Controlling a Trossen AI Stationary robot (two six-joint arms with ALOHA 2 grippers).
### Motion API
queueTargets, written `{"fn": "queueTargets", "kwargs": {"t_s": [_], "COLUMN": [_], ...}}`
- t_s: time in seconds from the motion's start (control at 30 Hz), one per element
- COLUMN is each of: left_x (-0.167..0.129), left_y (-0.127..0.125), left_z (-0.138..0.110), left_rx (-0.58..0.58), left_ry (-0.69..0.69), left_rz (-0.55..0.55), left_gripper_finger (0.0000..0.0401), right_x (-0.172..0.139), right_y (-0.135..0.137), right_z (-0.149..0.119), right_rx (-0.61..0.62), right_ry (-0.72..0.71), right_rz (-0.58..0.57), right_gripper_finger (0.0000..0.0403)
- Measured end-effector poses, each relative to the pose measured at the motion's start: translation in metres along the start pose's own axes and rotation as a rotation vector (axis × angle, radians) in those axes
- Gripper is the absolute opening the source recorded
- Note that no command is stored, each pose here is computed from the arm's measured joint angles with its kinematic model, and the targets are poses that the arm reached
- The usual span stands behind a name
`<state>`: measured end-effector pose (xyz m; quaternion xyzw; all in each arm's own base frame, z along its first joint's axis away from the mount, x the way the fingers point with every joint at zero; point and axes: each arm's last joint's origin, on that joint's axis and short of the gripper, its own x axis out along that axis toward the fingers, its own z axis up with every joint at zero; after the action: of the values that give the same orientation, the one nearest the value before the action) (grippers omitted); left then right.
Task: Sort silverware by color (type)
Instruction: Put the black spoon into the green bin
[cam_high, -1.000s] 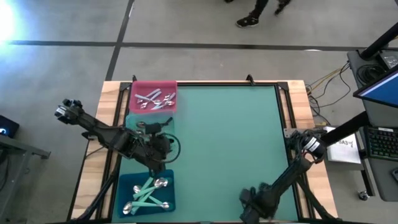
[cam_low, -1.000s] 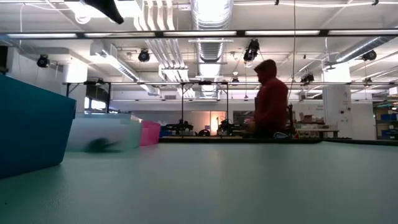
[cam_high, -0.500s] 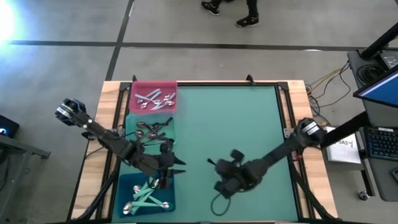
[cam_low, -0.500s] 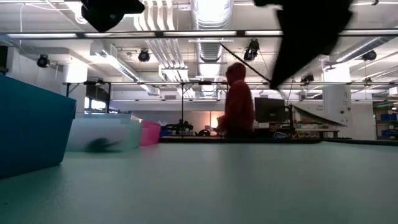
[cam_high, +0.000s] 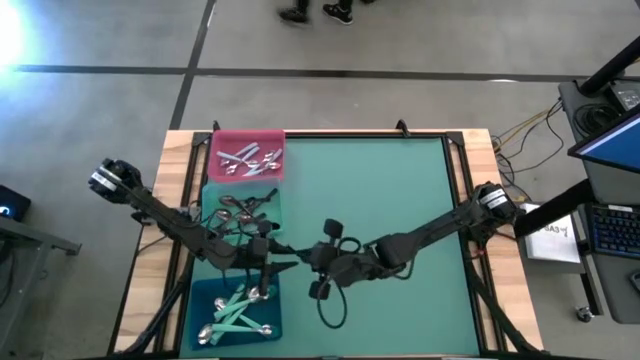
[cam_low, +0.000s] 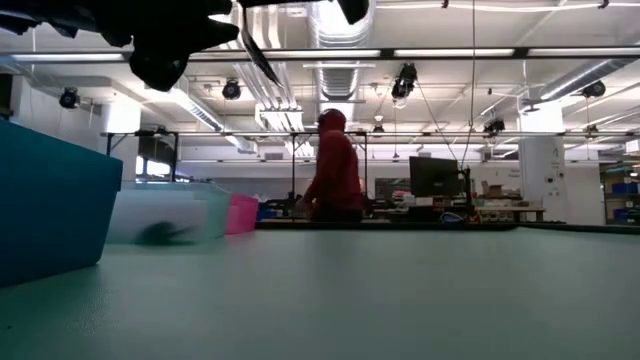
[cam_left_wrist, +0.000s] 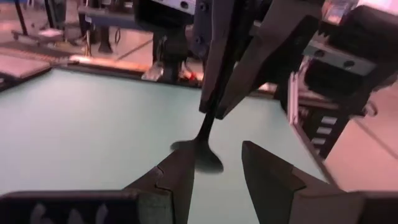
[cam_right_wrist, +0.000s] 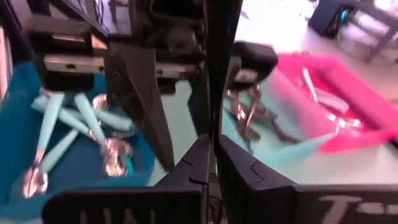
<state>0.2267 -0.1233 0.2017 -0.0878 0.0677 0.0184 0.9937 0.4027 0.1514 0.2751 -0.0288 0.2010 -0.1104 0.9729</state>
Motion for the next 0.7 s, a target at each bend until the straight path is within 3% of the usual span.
{"fn": "queueTargets", "kwargs": {"t_s": [0.53,0.7], "left_x": [0.003,0.003], "left_y": [-0.006,-0.005], "left_z": [0.017,0.017], "left_rx": [0.120,0.126], "left_ry": [-0.092,-0.086], "left_rz": [-0.016,-0.005], "left_gripper_finger": [0.0115,0.0059], "right_x": [0.001,0.001], "right_y": [-0.001,-0.001], "right_z": [0.010,0.010], "right_rx": [-0.075,-0.090], "right_ry": [-0.081,-0.081], "right_rz": [0.022,0.023], "right_gripper_finger": [0.0009,0.0009]}}
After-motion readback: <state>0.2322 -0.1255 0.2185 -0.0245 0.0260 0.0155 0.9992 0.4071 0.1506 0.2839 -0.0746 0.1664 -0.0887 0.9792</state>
